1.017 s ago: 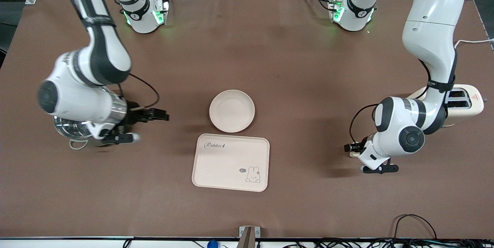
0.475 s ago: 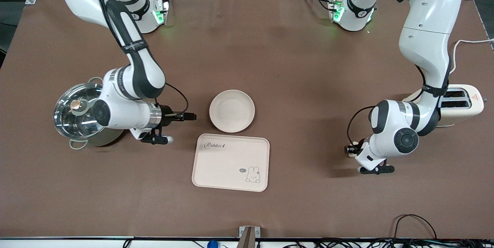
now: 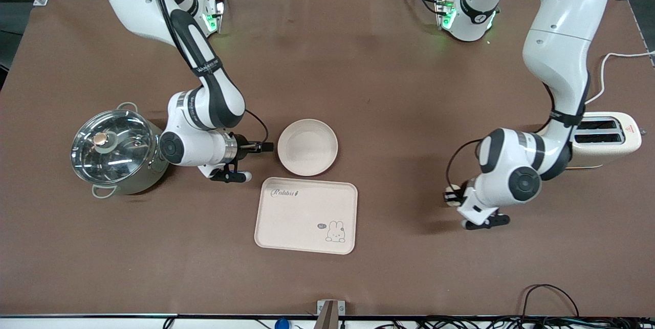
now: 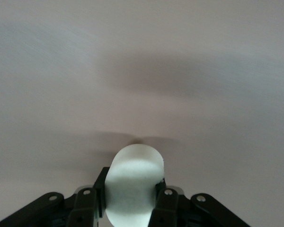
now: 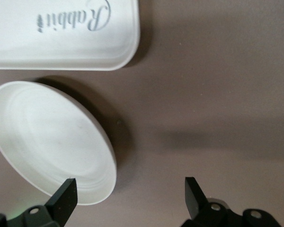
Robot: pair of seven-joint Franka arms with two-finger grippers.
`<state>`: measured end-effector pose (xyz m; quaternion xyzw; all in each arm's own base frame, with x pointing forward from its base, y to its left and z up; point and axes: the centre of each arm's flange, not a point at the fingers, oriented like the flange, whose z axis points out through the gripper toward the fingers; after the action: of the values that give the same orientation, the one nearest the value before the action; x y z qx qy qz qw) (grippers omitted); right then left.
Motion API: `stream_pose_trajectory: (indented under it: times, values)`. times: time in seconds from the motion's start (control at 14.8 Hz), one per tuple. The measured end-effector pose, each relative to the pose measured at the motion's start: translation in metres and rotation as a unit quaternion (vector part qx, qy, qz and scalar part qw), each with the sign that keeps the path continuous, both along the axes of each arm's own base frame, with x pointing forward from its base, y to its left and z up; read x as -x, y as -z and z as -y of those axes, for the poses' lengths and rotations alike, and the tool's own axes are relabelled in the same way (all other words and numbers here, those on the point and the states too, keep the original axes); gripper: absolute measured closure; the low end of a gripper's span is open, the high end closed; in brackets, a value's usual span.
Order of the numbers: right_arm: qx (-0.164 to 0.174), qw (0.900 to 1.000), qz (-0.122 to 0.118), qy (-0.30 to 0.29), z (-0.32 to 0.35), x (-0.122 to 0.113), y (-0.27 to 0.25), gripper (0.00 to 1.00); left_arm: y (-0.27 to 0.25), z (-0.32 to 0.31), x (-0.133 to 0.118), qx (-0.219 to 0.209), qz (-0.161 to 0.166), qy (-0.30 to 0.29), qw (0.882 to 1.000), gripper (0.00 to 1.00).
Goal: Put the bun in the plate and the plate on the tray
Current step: 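Carry the bun over the plate with the left gripper and release it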
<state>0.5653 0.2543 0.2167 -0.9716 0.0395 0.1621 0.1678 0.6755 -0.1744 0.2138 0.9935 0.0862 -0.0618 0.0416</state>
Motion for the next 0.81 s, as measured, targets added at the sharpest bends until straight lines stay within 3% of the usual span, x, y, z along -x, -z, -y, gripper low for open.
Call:
stream_pose_trajectory:
  times: [0.27,0.47,0.81]
  values:
    - [0.004,0.998,0.046,0.04,-0.018,0.029,0.033,0.0,-0.047,0.115,0.037,0.037,-0.018,-0.067,0.997,0.59]
    - [0.011,0.996,0.076,0.049,-0.036,0.057,0.045,0.0,-0.054,0.199,0.081,0.035,-0.036,-0.1,0.994,0.58]
    - [0.01,0.996,0.087,0.033,-0.034,0.075,0.034,0.13,-0.034,0.296,0.143,0.042,-0.04,-0.146,0.988,0.56]
